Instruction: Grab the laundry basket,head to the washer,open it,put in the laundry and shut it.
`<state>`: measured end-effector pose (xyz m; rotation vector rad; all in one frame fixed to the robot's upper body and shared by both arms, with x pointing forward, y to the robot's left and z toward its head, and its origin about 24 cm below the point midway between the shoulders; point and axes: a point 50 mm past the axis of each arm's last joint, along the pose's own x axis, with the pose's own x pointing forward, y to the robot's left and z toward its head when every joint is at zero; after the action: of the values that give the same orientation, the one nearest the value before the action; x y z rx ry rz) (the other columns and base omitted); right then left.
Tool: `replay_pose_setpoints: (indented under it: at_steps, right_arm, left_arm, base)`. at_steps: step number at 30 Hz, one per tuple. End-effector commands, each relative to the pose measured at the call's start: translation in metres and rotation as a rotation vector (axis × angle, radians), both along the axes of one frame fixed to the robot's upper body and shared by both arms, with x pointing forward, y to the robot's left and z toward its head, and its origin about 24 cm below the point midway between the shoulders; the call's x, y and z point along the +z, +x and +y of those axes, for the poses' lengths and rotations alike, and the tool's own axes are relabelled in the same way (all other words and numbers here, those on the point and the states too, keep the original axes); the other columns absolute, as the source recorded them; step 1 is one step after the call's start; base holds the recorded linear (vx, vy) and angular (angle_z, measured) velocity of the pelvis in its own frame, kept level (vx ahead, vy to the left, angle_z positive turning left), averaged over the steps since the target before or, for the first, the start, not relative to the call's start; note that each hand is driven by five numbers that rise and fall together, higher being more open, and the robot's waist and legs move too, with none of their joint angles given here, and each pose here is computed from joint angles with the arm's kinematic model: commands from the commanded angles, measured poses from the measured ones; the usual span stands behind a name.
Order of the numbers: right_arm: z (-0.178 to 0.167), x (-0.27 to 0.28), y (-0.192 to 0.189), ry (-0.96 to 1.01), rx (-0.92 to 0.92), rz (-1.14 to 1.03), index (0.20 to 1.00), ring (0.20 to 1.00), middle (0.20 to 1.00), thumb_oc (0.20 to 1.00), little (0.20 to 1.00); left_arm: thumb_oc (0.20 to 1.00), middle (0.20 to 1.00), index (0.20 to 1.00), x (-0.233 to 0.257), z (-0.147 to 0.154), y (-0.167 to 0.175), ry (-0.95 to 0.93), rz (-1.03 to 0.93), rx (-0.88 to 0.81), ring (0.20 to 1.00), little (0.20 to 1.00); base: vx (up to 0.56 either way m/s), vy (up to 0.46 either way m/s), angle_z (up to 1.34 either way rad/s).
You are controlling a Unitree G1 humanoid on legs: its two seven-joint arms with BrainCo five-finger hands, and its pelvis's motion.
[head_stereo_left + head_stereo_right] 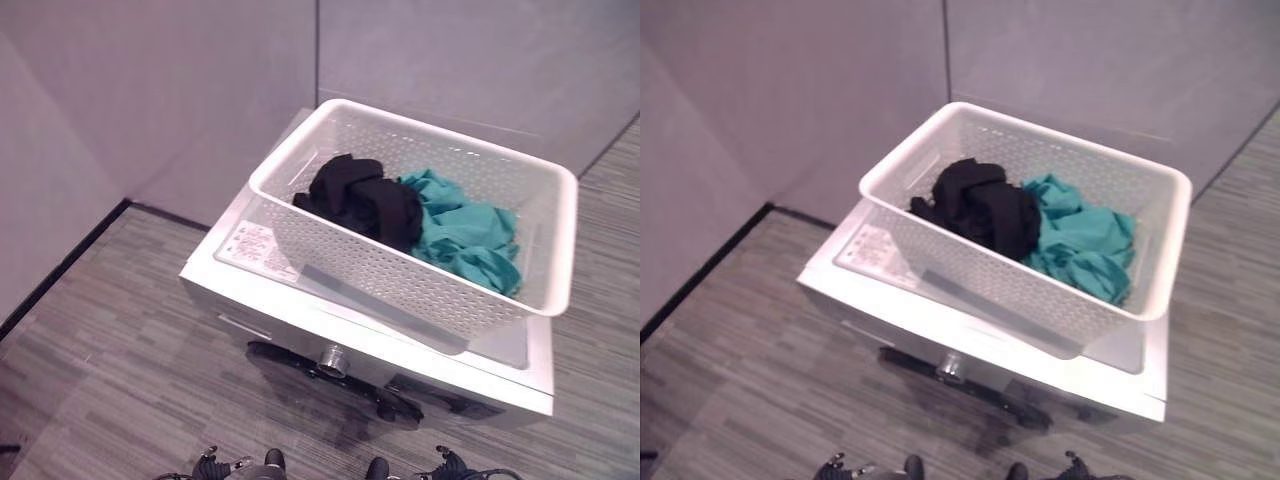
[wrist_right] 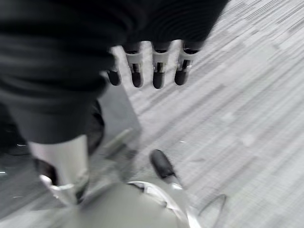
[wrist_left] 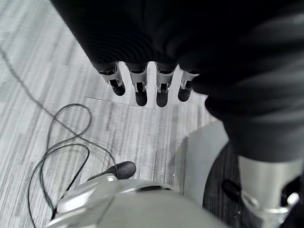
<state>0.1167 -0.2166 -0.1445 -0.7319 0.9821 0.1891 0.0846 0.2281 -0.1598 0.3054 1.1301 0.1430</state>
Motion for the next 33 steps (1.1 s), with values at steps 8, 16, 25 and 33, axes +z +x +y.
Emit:
replay_pose_setpoints:
  at_steps: [8, 16, 25, 33]
  right_arm:
    - [0.01, 0.126, 0.069, 0.0, 0.425, -0.619, 1.0, 1.0, 1.0, 1.0, 1.0]
    - [0.01, 0.148, 0.088, -0.016, 0.425, -0.723, 1.0, 1.0, 1.0, 1.0, 1.0]
    - [0.021, 0.153, 0.111, -0.047, 0.458, -0.792, 1.0, 1.0, 1.0, 1.0, 1.0]
    - [0.067, 0.152, 0.143, -0.009, 0.551, -0.844, 1.0, 1.0, 1.0, 1.0, 1.0]
  left_arm:
    - [1.0, 1.0, 1.0, 0.023, 0.02, 0.056, 0.114, -0.185, -0.021, 1.0, 1.0]
    - [1.0, 1.0, 1.0, 0.044, 0.009, 0.1, 0.089, -0.377, -0.029, 1.0, 1.0]
    - [1.0, 1.0, 1.0, 0.047, 0.013, 0.097, 0.073, -0.424, 0.063, 1.0, 1.0]
    - [1.0, 1.0, 1.0, 0.052, -0.001, 0.109, 0.047, -0.474, 0.058, 1.0, 1.0]
  base:
    - [-0.12, -0.025, -0.48]
    - [-0.07, -0.052, 0.06]
    - [-0.03, -0.06, 0.31]
    - [-0.03, -0.033, 0.23]
